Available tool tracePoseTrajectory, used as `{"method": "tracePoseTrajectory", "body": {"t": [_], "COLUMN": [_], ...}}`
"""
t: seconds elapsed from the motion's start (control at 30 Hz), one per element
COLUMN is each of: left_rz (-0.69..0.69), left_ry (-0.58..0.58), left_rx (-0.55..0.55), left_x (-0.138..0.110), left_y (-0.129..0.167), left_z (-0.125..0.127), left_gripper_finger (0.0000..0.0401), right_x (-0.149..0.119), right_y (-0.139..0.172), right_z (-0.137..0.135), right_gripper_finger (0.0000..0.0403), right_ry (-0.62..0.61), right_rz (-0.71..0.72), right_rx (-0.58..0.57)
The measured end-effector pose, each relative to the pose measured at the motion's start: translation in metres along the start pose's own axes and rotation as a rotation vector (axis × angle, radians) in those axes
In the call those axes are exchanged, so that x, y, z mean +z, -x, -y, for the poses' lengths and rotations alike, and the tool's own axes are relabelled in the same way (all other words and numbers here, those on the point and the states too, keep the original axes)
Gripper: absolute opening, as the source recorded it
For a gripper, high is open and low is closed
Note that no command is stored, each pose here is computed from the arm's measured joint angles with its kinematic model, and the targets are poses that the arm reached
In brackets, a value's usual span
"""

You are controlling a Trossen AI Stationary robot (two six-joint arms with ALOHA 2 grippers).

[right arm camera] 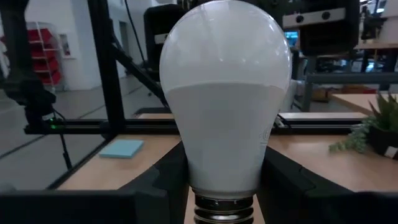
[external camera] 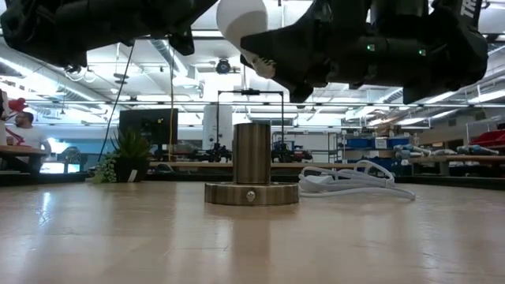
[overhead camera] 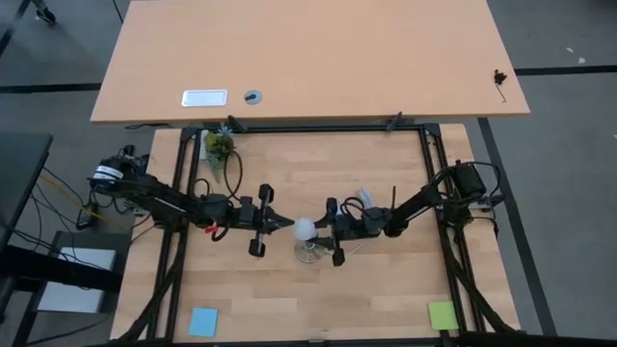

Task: Screw lightbulb
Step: Insert the lightbulb into the lamp socket

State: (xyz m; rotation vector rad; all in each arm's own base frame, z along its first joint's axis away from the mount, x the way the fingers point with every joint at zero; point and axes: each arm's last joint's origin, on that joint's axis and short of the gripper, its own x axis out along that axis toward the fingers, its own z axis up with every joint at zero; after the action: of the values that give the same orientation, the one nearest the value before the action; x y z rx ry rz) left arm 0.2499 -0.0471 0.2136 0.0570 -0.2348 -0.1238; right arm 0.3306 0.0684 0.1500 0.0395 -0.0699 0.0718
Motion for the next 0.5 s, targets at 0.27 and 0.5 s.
{"method": "tracePoseTrajectory", "body": {"t": [0.27,0.5], "left_rz": [-0.047,-0.028], "left_ry": [0.035,0.036], "left_rx": [0.017,0.020], "left_x": [-0.014,-0.016], "left_y": [-0.003,-0.004], "left_z": [0.001,0.001], "left_gripper_finger": [0.0000,0.0000], "right_x": [-0.007,-0.007], "right_y": [-0.001,-0.001], "right_z": [0.003,0.003], "right_gripper_finger": [0.0157,0.0161], "right_ry": [0.008,0.002], "right_rz": [-0.051,-0.060], "right_rx": [-0.014,-0.007]}}
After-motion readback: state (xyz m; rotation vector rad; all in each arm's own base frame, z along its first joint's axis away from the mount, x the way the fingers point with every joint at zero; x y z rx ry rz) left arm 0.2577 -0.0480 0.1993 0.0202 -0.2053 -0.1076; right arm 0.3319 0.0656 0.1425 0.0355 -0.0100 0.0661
